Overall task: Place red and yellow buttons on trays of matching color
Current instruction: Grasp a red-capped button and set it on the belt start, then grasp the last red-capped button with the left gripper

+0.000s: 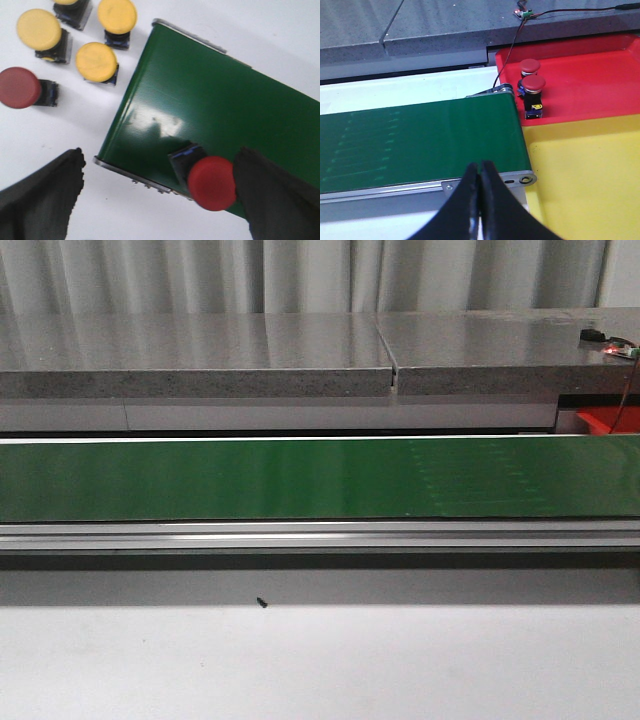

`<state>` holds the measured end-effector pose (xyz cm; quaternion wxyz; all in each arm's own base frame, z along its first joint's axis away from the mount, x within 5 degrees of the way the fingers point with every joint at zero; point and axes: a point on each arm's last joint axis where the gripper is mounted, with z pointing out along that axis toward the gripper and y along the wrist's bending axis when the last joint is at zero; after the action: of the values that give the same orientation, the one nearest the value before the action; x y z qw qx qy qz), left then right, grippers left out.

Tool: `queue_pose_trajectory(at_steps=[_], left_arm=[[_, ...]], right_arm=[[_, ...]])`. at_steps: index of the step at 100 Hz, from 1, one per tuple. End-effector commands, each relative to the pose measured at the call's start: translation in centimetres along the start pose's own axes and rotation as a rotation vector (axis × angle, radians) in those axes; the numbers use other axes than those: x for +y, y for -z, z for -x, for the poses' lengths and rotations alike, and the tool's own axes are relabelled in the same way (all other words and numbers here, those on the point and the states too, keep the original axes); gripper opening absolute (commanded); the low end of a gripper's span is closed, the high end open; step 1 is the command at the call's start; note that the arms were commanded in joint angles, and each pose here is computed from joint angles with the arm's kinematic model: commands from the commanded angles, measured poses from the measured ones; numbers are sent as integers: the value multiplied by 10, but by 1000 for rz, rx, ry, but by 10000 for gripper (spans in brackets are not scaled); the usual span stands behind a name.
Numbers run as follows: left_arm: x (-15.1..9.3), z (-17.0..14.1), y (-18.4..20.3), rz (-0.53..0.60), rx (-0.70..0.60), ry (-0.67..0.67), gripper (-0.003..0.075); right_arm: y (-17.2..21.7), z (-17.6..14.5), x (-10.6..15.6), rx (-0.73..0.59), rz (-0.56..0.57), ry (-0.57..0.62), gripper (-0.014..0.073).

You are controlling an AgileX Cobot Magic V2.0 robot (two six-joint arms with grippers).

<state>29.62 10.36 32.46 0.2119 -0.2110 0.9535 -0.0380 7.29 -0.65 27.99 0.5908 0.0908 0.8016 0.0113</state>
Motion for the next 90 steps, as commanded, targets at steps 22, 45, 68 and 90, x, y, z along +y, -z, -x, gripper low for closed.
queue_pose_trajectory(at_steps=[22,45,68,90], left_arm=[[46,8,12,155,-42,35,587],[62,13,-32,176,89,60,587],[72,17,-68,191,143,58,587],[86,20,-86,204,134,77,587]], right_arm=[[2,14,1,-93,4,8,-66],[2,14,1,-93,4,8,-66],[2,14,1,-93,4,8,-66],[2,14,1,-93,4,8,-66]])
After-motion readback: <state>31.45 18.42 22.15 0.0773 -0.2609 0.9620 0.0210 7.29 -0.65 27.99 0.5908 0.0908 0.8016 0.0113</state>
